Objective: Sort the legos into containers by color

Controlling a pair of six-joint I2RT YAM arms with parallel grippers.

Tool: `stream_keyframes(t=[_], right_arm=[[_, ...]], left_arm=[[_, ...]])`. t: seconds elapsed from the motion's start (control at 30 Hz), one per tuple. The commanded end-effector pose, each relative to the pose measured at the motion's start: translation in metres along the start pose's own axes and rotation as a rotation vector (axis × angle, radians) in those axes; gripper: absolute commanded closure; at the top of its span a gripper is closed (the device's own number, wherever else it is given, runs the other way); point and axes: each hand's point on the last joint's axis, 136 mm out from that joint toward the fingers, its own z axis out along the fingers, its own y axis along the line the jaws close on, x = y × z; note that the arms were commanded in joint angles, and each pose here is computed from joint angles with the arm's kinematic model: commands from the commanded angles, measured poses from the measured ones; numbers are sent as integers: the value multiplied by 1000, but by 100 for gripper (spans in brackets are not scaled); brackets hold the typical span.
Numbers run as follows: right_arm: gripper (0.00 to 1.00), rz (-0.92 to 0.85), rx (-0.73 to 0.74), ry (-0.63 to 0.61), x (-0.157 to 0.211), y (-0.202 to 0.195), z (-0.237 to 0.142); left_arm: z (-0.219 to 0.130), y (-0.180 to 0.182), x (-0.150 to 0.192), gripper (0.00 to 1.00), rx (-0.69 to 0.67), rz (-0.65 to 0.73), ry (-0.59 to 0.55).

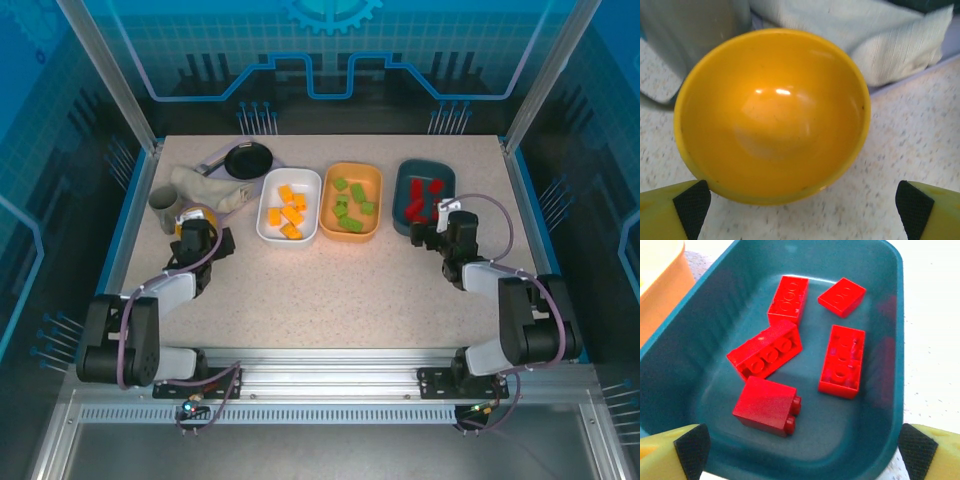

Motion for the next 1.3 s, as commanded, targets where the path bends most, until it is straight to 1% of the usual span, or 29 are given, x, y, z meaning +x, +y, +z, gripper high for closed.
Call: stream_keyframes(t=[0.0,0.07,0.13,0.3,0.4,0.5,0.7,0.8,0.87,1.0,1.03,1.1,1.13,1.27], right_arm=[[0,-38,-82,-100,-18,11,0],[0,-26,-63,-136,-11,7,-4],[0,-26,-56,-183,-10,6,-8],[0,-38,-36,-160,-11,7,-4],[0,-64,-13,-152,-10,11,-3],[0,-64,-13,-152,-10,11,-3],[0,-64,-14,-151,-10,11,-3],[0,-65,-15,-151,-10,11,-3],[0,-63,-13,-151,-10,10,-3],[0,-65,-15,-152,-10,11,-3],[0,-65,-15,-151,-10,11,-3],[0,-64,-14,-153,-11,11,-3],[0,-64,-14,-152,-10,11,-3],[0,-64,-14,-151,-10,11,-3]], left_arm=[[-1,-15,-38,1,97,-19,-168],[1,-14,-35,1,115,-41,-219],[2,-18,-36,1,121,-23,-219],[3,-21,-36,1,118,-7,-217],[10,-26,-35,1,105,20,-183],[21,-36,-36,1,65,83,-132],[20,-38,-36,1,75,84,-135],[18,-42,-36,1,106,91,-142],[15,-47,-33,1,147,108,-159],[0,-48,-22,1,205,112,-307],[-1,-50,-17,1,200,128,-276],[7,-54,-20,1,186,143,-249],[9,-49,-21,1,188,111,-230],[11,-46,-21,1,199,88,-221]])
